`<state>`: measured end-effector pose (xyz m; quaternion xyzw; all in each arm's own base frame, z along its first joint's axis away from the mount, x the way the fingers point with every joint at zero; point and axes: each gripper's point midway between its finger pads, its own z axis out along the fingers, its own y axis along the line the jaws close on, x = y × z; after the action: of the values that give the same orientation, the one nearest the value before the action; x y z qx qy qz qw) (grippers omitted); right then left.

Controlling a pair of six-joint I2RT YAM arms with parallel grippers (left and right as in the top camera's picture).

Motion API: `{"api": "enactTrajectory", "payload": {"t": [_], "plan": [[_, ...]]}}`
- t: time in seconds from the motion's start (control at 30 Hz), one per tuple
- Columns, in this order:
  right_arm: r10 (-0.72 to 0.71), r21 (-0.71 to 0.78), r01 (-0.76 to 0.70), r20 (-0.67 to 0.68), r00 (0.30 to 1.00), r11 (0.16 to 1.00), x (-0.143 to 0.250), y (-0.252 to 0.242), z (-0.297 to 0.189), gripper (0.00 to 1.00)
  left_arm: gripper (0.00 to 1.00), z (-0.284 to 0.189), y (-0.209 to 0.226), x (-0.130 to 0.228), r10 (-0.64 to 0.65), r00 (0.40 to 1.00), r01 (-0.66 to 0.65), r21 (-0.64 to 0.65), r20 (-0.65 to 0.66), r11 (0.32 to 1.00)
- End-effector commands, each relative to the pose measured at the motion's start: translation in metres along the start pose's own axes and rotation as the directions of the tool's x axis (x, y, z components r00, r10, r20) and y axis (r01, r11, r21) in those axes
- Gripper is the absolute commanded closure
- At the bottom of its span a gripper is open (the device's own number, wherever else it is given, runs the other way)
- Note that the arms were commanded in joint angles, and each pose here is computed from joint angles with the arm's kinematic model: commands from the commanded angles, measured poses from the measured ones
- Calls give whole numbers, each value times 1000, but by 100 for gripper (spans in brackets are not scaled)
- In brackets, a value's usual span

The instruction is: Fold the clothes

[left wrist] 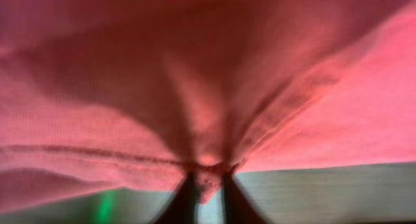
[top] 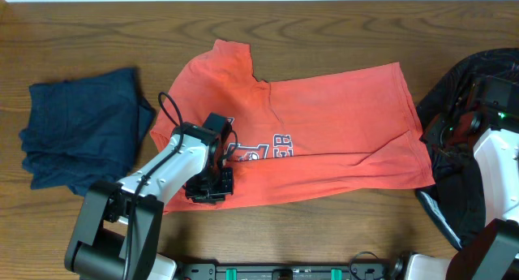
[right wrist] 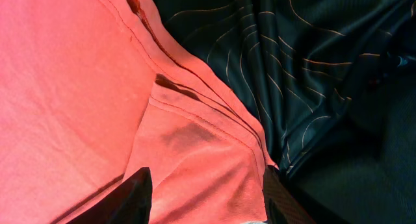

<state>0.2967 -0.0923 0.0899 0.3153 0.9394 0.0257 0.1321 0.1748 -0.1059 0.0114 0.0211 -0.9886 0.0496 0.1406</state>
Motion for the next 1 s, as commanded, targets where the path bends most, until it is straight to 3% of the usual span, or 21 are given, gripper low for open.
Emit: {"api": "enactTrajectory", "payload": {"t": [0.0,0.27,0.37,0.97], "plan": [[-5,-2,5,7,1000,1000,-3,-3,-2,47,70,-4,2,-1,-4,1000,4,-21,1,1000],[-5,2,5,6,1000,1000,-3,-4,-2,47,70,-4,2,0,-3,1000,3,-22,-2,1000],[-5,2,5,5,1000,1000,-3,-4,-2,47,77,-2,3,0,-3,1000,3,-22,0,1000],[-5,3,5,3,1000,1000,-2,-4,-2,47,74,10,9,9,-8,1000,7,-32,-24,999]]}}
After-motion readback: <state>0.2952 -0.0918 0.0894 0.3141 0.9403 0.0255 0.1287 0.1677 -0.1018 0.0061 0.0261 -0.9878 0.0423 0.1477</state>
